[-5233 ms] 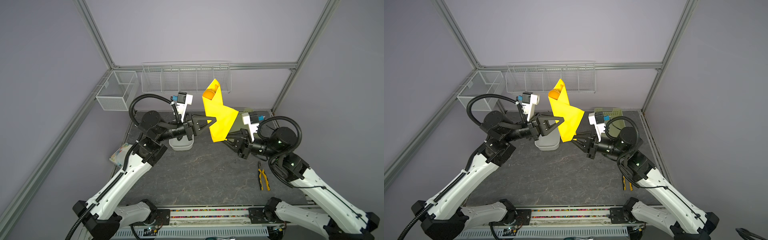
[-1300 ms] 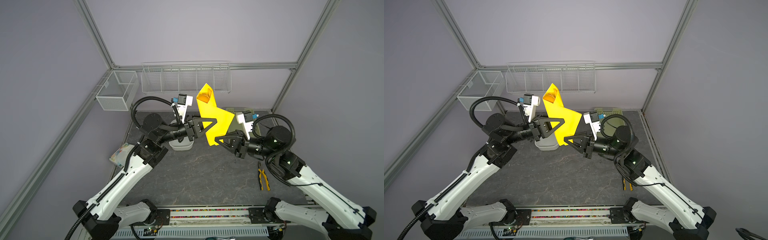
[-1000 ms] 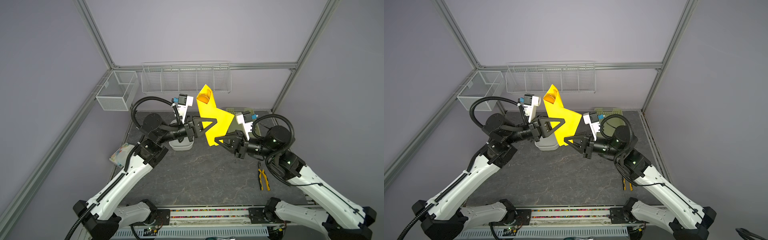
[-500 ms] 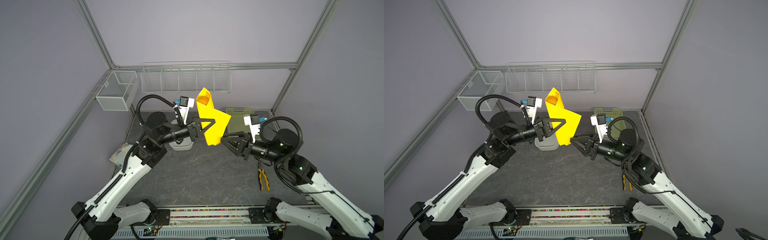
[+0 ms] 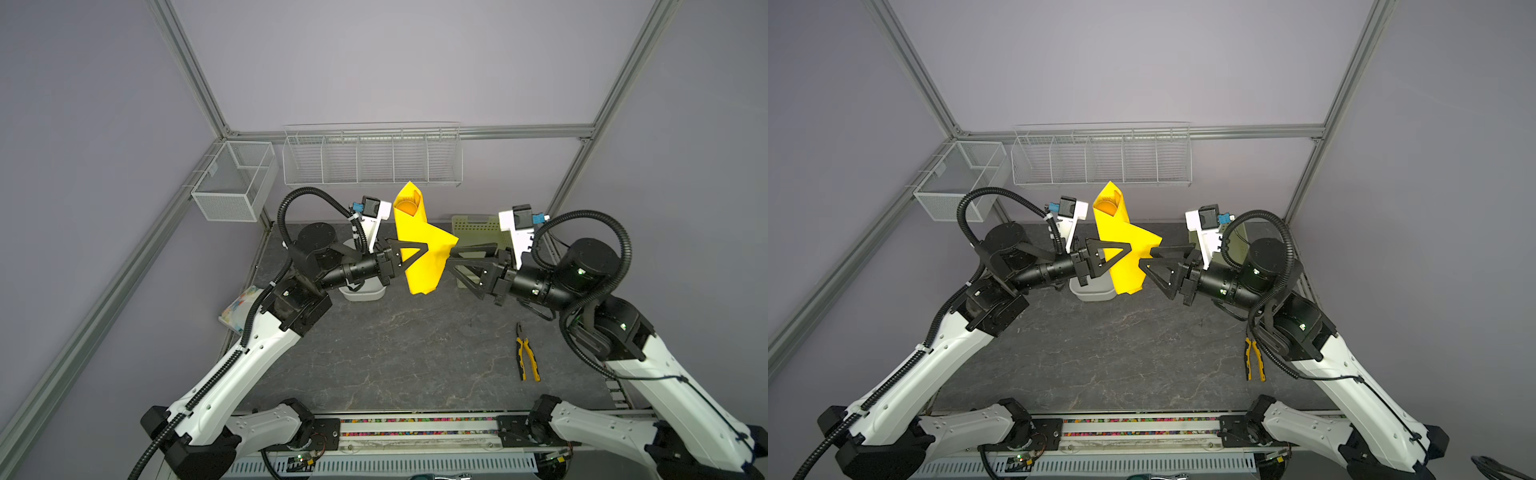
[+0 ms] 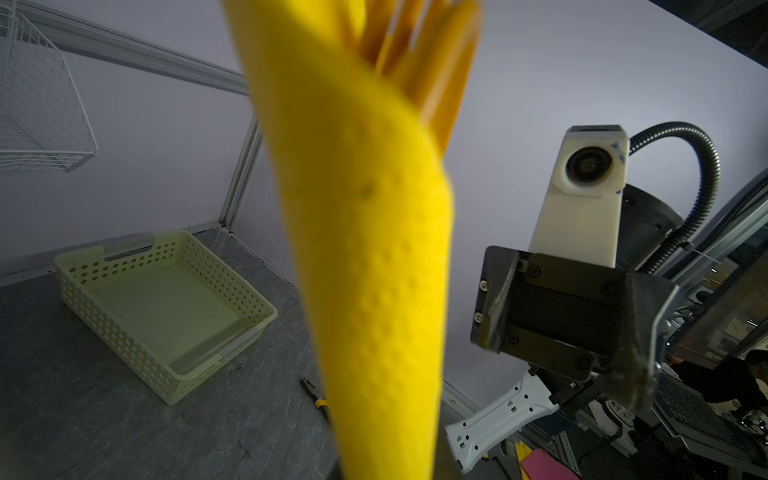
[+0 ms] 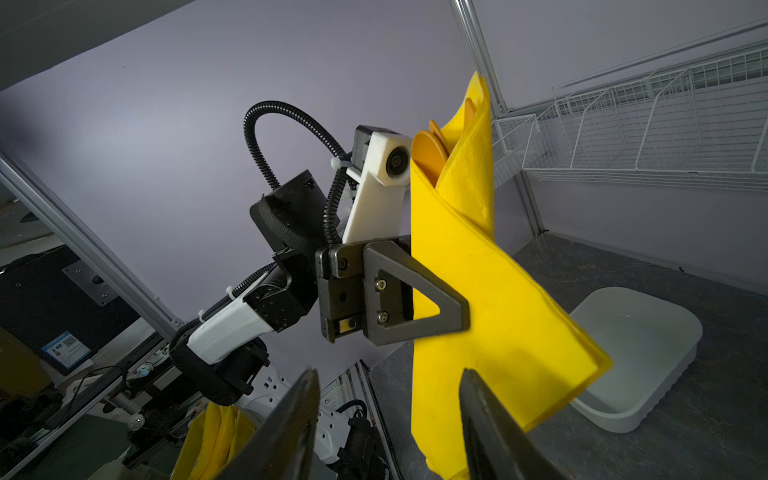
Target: Place the utensils on the paper napkin and roll it up
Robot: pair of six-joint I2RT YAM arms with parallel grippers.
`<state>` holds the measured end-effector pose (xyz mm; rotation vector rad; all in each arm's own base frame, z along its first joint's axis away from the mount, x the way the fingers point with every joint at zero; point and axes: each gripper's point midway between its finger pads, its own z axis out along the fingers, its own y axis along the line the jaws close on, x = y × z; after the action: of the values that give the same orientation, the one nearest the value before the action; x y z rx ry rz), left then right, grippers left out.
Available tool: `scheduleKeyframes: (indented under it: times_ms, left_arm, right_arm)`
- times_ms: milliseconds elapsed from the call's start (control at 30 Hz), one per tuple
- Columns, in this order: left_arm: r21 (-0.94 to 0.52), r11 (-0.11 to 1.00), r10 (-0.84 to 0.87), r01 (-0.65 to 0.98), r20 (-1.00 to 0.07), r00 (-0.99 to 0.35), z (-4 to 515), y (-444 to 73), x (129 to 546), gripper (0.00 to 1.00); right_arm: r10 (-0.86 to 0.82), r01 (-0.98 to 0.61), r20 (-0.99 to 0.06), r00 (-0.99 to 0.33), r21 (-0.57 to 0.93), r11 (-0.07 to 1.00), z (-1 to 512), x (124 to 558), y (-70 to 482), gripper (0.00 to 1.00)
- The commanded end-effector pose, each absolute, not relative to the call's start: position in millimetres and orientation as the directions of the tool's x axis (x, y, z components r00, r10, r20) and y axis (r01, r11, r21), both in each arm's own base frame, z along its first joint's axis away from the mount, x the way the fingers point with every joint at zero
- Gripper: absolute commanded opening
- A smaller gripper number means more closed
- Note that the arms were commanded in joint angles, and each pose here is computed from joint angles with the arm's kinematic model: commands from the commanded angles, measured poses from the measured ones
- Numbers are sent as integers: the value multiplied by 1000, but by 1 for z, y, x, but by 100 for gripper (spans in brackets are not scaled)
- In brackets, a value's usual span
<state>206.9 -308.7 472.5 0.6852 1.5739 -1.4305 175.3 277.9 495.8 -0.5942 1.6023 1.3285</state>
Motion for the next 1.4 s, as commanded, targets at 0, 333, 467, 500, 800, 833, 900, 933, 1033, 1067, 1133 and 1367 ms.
scheduleKeyframes:
  times_ms: [0, 333, 467, 500, 800, 833, 900, 933, 1033, 1067, 1133, 1367]
  left_arm:
    - [-436, 167, -161, 884, -897, -412, 487, -303, 199, 3]
    - [-423, 118, -139, 898, -903, -407, 489, -307, 191, 2]
    - [-424, 102, -134, 900, -902, -410, 490, -307, 188, 2]
    - [-425, 101, -134, 900, -902, -411, 490, -308, 188, 2]
    - [-424, 58, -135, 904, -900, -414, 497, -308, 181, 2]
    - [-425, 55, -136, 903, -900, -415, 497, -308, 181, 2]
    - [-424, 46, -141, 904, -899, -414, 500, -307, 180, 2]
    - [-427, 40, -143, 903, -897, -418, 501, -308, 179, 2]
    - [-431, 17, -144, 902, -894, -424, 503, -310, 179, 2]
    - [-431, 11, -143, 902, -894, -425, 505, -311, 178, 2]
    - [-433, 1, -143, 901, -892, -429, 506, -312, 178, 2]
    - [-453, 13, -140, 891, -884, -447, 501, -317, 186, 2]
  right_arm:
    - [124, -823, -871, -476, 491, 287, 483, 174, 287, 56]
    - [97, -782, -840, -533, 533, 323, 463, 184, 293, 53]
    - [100, -790, -839, -534, 538, 295, 467, 181, 296, 51]
    - [100, -791, -840, -533, 537, 292, 468, 181, 296, 51]
    - [85, -788, -838, -540, 538, 299, 463, 184, 299, 49]
    - [85, -787, -836, -542, 540, 298, 463, 184, 300, 49]
    - [82, -786, -834, -545, 543, 296, 464, 184, 300, 49]
    - [81, -787, -833, -547, 545, 291, 464, 183, 301, 49]
    - [79, -790, -833, -547, 545, 280, 466, 182, 302, 47]
    - [78, -791, -835, -545, 543, 283, 466, 182, 301, 47]
    - [80, -794, -837, -542, 540, 280, 467, 180, 301, 43]
    - [89, -820, -845, -527, 534, 206, 482, 169, 302, 36]
